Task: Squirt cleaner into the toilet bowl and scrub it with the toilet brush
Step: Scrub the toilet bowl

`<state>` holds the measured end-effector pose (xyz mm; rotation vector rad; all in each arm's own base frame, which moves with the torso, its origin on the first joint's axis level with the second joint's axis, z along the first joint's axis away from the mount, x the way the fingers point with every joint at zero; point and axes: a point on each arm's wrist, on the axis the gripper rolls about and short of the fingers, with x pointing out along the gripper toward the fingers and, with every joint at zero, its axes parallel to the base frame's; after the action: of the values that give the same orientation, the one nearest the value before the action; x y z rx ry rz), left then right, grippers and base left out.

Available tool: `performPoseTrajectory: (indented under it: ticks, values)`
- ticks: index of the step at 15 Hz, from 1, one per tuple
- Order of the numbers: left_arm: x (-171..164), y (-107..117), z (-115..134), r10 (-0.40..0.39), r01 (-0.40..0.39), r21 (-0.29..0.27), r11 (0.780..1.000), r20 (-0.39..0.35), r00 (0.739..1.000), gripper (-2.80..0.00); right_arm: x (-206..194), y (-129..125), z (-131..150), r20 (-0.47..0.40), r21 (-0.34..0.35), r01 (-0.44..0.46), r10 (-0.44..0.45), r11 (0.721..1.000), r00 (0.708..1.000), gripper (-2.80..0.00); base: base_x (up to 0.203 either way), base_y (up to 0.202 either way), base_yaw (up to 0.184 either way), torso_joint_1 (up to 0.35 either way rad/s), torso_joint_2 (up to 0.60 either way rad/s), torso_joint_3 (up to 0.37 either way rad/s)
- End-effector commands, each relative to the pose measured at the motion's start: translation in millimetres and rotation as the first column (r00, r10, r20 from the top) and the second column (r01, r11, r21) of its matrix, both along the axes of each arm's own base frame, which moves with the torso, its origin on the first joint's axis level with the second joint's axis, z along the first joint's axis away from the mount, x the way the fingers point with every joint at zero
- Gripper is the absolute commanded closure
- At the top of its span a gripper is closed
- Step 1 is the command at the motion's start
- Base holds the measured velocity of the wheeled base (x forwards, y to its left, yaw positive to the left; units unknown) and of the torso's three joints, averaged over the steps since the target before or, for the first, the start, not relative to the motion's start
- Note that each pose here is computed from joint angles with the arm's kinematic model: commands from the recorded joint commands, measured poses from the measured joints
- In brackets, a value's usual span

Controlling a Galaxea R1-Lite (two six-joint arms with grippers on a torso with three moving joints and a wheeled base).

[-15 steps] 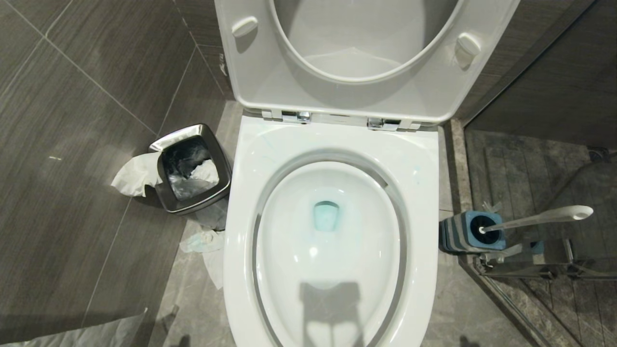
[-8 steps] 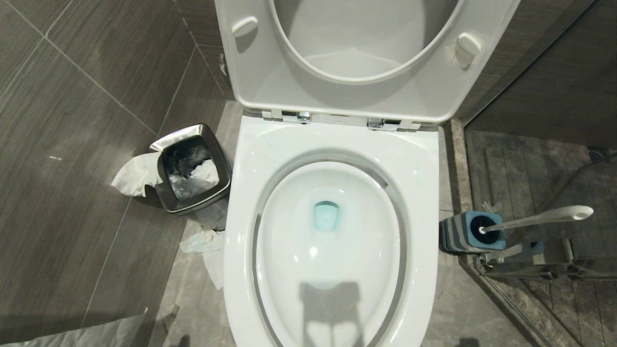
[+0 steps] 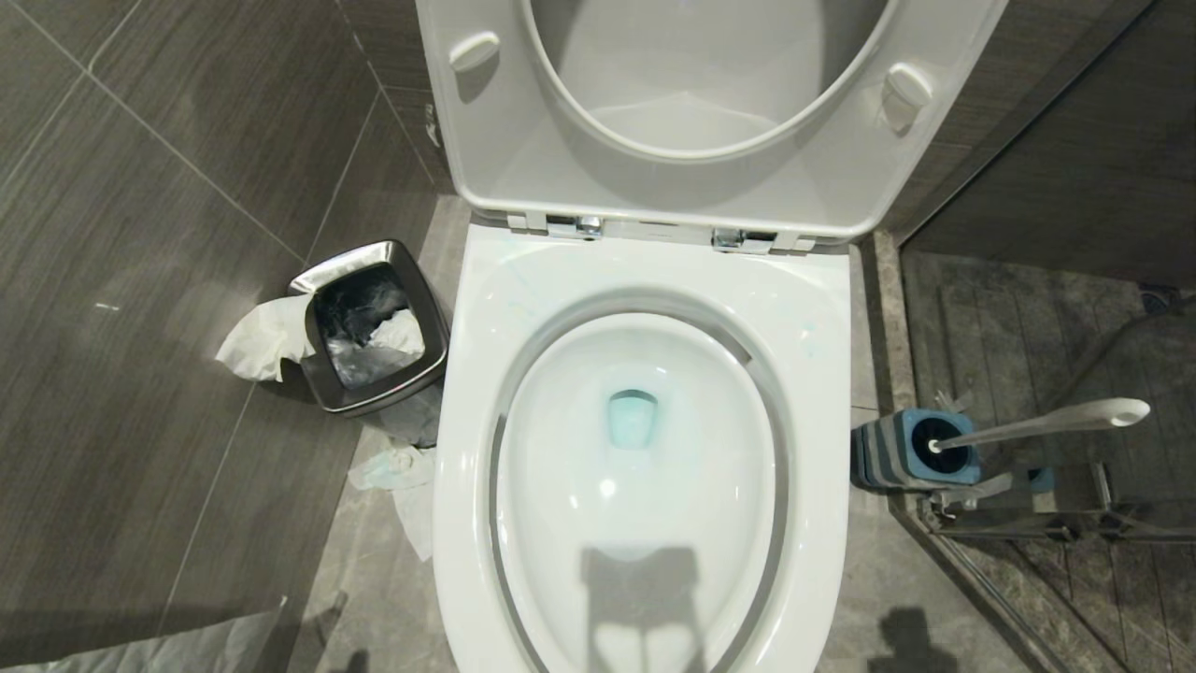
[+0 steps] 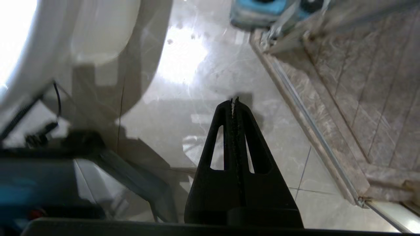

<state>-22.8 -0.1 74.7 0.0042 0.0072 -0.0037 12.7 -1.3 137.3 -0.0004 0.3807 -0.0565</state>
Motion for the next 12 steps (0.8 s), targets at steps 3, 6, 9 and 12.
performPoseTrajectory:
  ticks: [3,6,9,12]
  values:
    - [0.2,0.0,-0.8,0.000,0.000,0.000,1.000,-0.003,1.000,0.00,64.8,0.0,71.9,-0.037,0.030,0.036,-0.035,0.999,0.999,0.00,0.000,0.000,0.000,0.000,0.00,0.000]
    - [0.2,0.0,-0.7,-0.001,0.001,0.000,1.000,-0.002,1.000,0.00,89.3,1.0,87.5,-0.055,0.050,0.019,-0.017,0.999,0.998,0.00,0.000,0.000,0.000,0.000,0.00,0.000]
    - [0.2,0.0,-0.9,-0.001,0.001,0.000,1.000,-0.004,1.000,0.00,92.3,3.8,63.5,-0.144,0.021,-0.018,0.021,1.000,0.989,0.00,0.000,0.000,0.000,0.000,0.00,0.000]
    - [0.2,0.0,-0.7,-0.001,0.001,0.000,1.000,-0.002,1.000,0.00,100.0,4.2,44.6,-0.039,-0.049,-0.038,0.036,0.998,0.999,0.00,0.000,0.000,0.000,0.000,0.00,0.000]
